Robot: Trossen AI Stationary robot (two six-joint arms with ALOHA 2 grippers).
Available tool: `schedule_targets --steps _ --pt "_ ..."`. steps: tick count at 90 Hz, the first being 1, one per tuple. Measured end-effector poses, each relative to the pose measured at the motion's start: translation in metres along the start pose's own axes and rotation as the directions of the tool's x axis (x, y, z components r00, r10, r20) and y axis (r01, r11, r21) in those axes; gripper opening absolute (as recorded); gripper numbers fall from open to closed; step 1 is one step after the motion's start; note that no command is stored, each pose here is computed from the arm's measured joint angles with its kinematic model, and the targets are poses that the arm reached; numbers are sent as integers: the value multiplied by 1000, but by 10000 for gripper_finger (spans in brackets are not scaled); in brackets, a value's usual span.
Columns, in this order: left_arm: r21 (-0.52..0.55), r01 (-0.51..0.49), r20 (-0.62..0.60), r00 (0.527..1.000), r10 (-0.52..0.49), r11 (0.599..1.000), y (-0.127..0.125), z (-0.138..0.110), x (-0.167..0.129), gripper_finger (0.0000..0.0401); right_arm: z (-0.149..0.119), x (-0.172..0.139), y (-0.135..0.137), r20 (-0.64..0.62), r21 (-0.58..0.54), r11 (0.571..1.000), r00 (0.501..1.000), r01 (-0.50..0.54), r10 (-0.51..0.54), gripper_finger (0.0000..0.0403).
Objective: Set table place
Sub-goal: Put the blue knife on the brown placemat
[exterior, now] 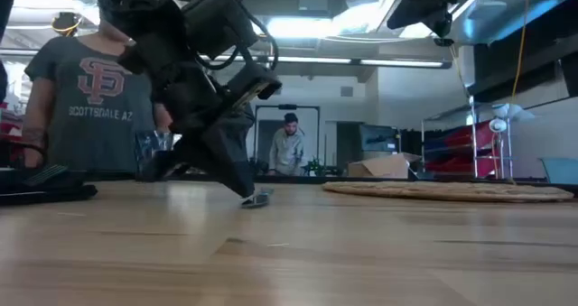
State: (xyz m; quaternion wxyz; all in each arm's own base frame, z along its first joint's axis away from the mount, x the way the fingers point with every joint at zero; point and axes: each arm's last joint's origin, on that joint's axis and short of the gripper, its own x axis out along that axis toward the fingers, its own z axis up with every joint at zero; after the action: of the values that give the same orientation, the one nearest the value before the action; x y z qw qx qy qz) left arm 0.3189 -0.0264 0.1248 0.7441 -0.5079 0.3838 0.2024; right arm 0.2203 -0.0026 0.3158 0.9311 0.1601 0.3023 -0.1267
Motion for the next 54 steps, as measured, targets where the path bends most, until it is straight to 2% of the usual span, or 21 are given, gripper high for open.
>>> schedule_targets --steps 29,54 --pt "14 6 32 999 -6 1000 3 14 -1 0 0 0 0 0 0 1000 1000 0 0 0" --pt "21 28 -27 999 -28 999 -1 2 0 0 0 0 0 -5 22 1000 1000 -11 12 1"
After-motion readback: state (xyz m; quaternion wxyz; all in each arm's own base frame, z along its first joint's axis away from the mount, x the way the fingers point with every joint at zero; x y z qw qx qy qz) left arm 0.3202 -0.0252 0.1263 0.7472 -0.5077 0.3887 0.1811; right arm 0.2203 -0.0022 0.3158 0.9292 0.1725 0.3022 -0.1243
